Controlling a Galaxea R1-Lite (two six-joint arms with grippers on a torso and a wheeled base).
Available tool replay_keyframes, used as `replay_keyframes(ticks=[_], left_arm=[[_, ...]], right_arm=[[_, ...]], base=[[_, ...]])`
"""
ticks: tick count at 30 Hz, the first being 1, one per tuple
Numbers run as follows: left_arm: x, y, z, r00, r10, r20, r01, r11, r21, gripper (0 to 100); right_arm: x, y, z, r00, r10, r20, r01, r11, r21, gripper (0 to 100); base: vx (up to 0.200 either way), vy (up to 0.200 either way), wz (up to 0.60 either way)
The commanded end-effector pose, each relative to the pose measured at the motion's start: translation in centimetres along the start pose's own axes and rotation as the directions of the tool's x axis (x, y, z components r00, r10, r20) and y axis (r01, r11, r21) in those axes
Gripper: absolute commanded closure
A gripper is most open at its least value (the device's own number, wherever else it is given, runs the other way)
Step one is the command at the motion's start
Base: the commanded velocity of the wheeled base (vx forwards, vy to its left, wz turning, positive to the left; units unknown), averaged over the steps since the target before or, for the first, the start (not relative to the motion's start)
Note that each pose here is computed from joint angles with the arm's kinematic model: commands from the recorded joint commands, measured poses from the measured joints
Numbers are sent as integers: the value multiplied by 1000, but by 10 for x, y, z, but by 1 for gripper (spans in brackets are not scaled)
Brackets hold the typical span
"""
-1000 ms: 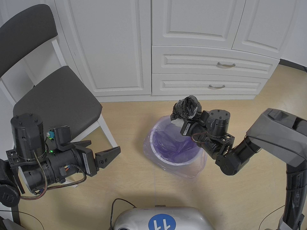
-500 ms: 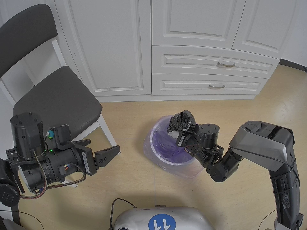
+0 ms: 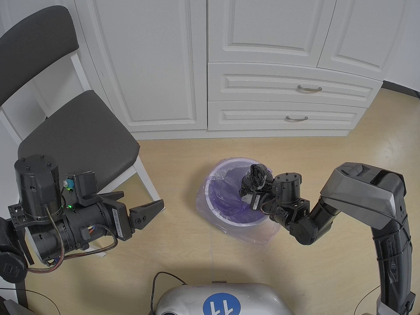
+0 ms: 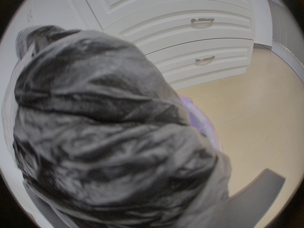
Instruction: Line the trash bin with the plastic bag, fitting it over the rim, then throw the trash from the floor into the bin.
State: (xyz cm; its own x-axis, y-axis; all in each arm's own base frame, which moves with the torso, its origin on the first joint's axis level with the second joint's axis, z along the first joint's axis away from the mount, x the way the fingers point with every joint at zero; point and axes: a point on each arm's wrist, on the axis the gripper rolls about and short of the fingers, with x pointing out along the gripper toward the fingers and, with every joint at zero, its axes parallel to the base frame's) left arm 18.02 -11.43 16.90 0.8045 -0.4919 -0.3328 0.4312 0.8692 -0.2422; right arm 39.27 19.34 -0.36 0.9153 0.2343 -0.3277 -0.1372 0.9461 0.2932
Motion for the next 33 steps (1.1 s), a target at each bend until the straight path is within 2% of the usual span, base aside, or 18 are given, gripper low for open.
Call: replay_keyframes(ticks=[1,14,25,33], left_arm=[[0,0,0,1000,1,1,-1,1000,1,0],[-1,0,0,1000,1,4,-1,1000,1,0],[-1,0,0,1000,2,2,-2,1000,2,0],[-1,0,1,1000,2,6,-2,1000,1,0]], right_arm=[[0,-9,8,1000,-25,6,25,1000,-4,100],[-9,-19,15,997,-60,-50,59,998,-32,100],[-23,6,-8,993,-1,-122,-8,998,-69,100],[-25,16,-12,991,25,-130,-35,997,-76,100]], base=[[0,0,0],[0,0,0],[0,0,0],[0,0,0]])
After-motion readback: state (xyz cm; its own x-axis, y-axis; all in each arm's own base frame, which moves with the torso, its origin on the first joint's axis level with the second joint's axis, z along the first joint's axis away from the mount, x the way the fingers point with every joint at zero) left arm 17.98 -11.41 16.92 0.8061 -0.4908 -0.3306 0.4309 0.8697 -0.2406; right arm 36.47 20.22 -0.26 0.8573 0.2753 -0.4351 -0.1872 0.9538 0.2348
